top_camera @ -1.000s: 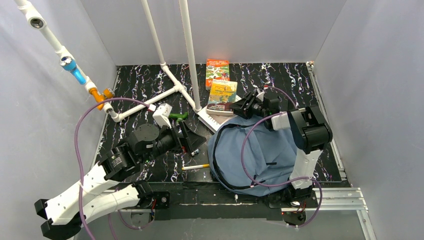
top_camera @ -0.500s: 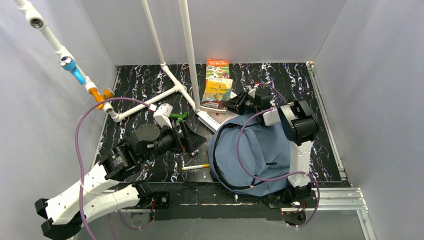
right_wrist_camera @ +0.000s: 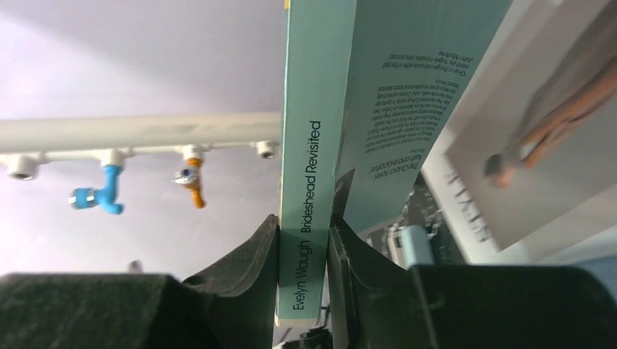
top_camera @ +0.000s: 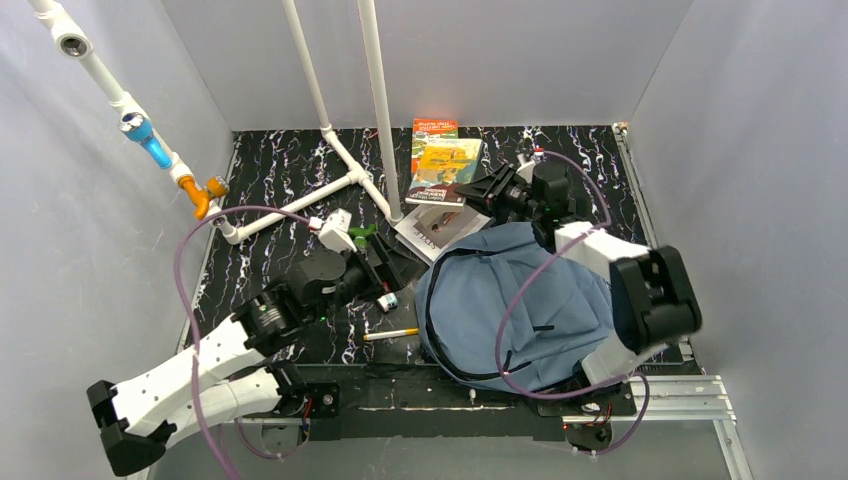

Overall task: Pack the student bag
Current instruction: Pick up the book from the center of the board.

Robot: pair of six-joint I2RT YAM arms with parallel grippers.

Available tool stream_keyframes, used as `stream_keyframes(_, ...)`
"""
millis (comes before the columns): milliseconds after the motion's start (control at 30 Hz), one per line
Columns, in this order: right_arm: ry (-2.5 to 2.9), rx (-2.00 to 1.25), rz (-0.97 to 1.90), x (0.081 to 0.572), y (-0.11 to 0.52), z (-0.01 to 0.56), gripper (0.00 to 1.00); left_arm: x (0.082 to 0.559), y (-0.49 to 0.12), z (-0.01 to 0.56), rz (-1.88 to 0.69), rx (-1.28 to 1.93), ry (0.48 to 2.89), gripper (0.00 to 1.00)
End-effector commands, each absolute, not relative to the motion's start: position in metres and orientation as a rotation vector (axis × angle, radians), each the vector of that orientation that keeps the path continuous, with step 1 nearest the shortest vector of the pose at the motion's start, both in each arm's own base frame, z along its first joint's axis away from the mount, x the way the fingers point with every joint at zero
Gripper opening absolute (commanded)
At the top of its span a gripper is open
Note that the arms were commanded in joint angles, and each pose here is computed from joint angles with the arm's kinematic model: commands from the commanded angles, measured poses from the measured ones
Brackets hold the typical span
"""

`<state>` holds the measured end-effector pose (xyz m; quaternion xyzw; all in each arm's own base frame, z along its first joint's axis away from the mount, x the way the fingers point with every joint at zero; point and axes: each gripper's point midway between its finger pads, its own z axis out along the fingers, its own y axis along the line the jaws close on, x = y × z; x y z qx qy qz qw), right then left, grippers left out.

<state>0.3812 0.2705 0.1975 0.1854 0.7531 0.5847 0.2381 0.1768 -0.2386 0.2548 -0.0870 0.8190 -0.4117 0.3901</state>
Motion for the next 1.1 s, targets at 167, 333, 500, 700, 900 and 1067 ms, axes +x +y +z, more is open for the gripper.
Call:
stream_keyframes(167, 1.8, 0.57, 1.726, 0.342, 0.249, 0.298, 0.01, 0.22, -0.287, 0.304, -1.369, -0.493, 1.802, 0.98)
stream_keyframes(333, 1.768, 0.585, 1.738, 0.325, 0.249, 0.316, 0.01, 0.231, -0.306, 0.319, -1.53, -0.584, 1.708, 0.98)
stream_keyframes(500, 1.71, 0.581, 1.797, 0.313, 0.246, 0.339, 0.01, 0.232, -0.32, 0.311, -1.601, -0.635, 1.752, 0.98)
stream_keyframes(700, 1.678, 0.568, 1.845, 0.286, 0.267, 0.36, 0.01, 0.24, -0.331, 0.312, -1.646, -0.629, 1.702, 0.98)
stream_keyframes(900, 1.64, 0.589, 1.877, 0.265, 0.277, 0.368, 0.01, 0.252, -0.338, 0.311, -1.631, -0.63, 1.641, 0.98)
stream_keyframes(1067, 1.59, 0.656, 1.869, 0.253, 0.271, 0.367, 0.01, 0.256, -0.33, 0.307, -1.566, -0.69, 1.566, 0.98)
